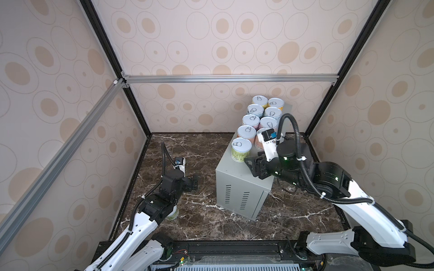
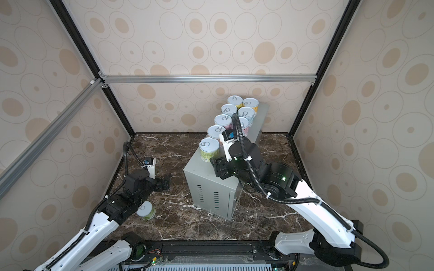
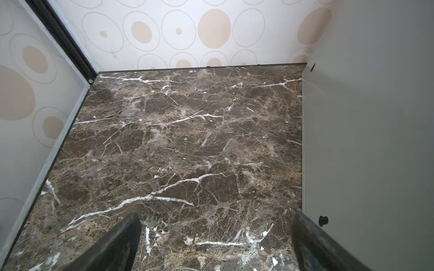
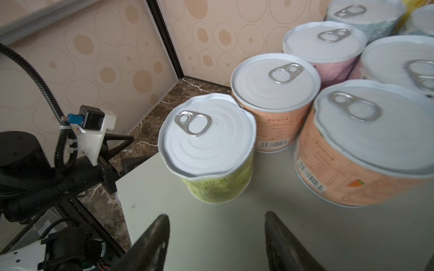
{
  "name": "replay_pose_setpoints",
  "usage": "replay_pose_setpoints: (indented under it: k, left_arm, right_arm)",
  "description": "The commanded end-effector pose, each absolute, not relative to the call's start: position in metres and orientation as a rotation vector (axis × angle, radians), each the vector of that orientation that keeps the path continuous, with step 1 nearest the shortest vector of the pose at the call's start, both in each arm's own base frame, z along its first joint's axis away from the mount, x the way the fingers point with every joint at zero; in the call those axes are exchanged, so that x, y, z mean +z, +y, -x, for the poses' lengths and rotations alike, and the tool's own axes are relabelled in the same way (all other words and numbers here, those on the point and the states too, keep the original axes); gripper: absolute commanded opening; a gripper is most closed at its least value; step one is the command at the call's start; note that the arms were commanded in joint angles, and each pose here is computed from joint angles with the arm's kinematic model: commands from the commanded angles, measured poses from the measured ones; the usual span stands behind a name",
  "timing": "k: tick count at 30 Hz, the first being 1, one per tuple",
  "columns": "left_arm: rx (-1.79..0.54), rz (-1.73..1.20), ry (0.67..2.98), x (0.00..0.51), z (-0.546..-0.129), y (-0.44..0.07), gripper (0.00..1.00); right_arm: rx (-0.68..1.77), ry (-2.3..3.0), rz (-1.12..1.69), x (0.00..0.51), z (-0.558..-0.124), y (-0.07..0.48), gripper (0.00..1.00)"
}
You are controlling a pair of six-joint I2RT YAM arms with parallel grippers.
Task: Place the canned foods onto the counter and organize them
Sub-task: 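Withdraw the right gripper while the left gripper moves toward the white-lidded can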
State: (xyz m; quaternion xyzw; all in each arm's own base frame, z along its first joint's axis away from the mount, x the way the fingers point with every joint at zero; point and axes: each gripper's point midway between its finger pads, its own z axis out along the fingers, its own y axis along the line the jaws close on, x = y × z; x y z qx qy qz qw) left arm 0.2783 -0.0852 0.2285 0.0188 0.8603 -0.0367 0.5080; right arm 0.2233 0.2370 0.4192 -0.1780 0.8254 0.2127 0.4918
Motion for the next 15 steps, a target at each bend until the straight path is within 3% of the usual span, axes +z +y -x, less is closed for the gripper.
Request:
replay_pose_setpoints:
  k: [1,15]
  left_arm:
    - [-0.066,0.086,2.054,0.252,-0.279,-0.073,0.99]
    - [-0.085,0.226,2.126,0.263,-0.274,-0.062,0.99]
  right_arm:
    - [0.474,1.958,0.399,0.436,-0.212,0.204,0.69]
    - [0.154,1.934,0.046,0.401,-0.212,0.077,0.74]
